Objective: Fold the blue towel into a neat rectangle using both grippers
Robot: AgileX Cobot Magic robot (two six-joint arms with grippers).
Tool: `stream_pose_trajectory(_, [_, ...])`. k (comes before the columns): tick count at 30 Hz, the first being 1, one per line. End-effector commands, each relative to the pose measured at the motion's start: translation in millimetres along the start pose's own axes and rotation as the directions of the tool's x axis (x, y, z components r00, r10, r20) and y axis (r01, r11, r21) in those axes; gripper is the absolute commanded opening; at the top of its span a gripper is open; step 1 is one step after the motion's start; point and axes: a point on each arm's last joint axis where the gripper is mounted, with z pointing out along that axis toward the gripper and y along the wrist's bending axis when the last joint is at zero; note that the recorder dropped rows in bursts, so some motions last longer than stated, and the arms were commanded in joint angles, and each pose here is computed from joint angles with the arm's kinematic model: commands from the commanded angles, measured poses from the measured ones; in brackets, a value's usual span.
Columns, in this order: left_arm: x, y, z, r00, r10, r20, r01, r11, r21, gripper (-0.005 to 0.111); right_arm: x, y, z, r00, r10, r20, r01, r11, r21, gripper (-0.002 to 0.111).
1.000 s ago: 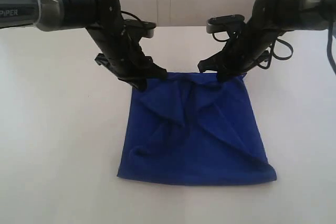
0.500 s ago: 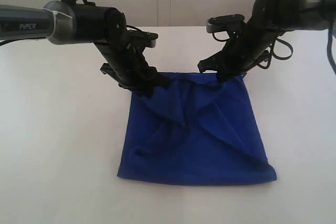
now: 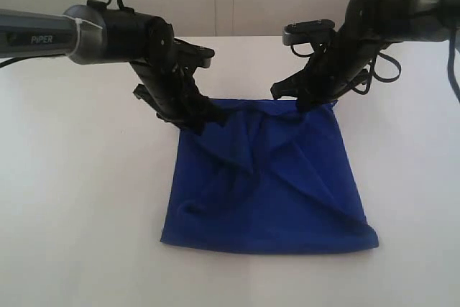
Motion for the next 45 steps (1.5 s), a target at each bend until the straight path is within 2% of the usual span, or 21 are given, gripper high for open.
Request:
stream_pose_trajectory(1, [4.3,-0.1,7.4,1.0,-0.013,-0.027,0.013,1.0,-0.003,0.039,-0.1,-2.4,-3.6,1.0,-0.009,0.008,0.009,1.0,0.009,0.0])
stream_pose_trajectory(8, [4.2,-0.2,7.6,0.999,-0.025,-0.026,0.025,1.0,-0.002,0.039,-0.1,-2.4,-3.6,1.0,-0.009,0.008,0.009,1.0,0.009,0.0])
stream_pose_trajectory(13, [4.2,-0.3,7.6,0.999,-0.03,-0.026,0.03,1.0,-0.001,0.033,-0.1,-2.4,-3.6,1.0,-0.009,0.008,0.009,1.0,0.009,0.0])
stream_pose_trajectory(23, [4.8,-0.3,7.5,0.999,-0.03,-0.032,0.03,1.0,-0.001,0.001,-0.7,-2.5,-3.6,1.0,-0.009,0.015,0.009,1.0,0.011,0.0])
stream_pose_trajectory(28, [4.3,-0.4,7.2,0.999,-0.029,-0.03,0.029,1.0,-0.001,0.0,-1.6,-2.7,-3.7,1.0,-0.009,0.025,0.009,1.0,0.013,0.0])
stream_pose_trajectory(30, [0.0,-1.5,-6.8,1.0,-0.024,0.0,0.024,1.0,0.002,0.0,-3.4,-2.9,-4.7,0.999,-0.01,0.044,0.009,1.0,0.017,0.0])
stream_pose_trajectory(32, [-5.9,-2.3,-31.3,0.998,0.03,0.046,-0.03,1.0,-0.008,0.0,-6.3,-2.4,-10.8,0.998,-0.012,0.069,0.01,1.0,0.021,0.0])
stream_pose_trajectory(33, [-8.1,0.8,-50.7,0.995,0.077,0.062,-0.074,0.996,-0.052,0.0,-8.6,-1.6,-20.3,0.996,-0.021,0.088,0.019,0.999,0.026,0.0])
stream_pose_trajectory(37, [-3.5,4.3,-84.4,0.989,0.149,0.015,-0.147,0.984,-0.1,0.0,-12.0,0.7,-54.1,0.991,-0.071,0.115,0.065,0.996,0.058,0.0])
stream_pose_trajectory(39, [-0.4,1.0,-103.7,0.98,0.199,-0.001,-0.199,0.976,-0.095,0.0,-10.5,1.9,-77.2,0.988,-0.108,0.107,0.1,0.992,0.084,0.0])
stream_pose_trajectory(42, [3.2,-5.3,-135.1,0.974,0.226,0.017,-0.224,0.971,-0.089,0.0,1.5,6.5,-110.1,0.983,-0.127,0.132,0.114,0.989,0.098,0.0])
stream_pose_trajectory(45, [12.6,-14.7,-168.0,0.965,0.259,0.038,-0.259,0.966,-0.005,0.0,28.2,13.1,-141.4,0.978,-0.137,0.155,0.122,0.987,0.102,0.0])
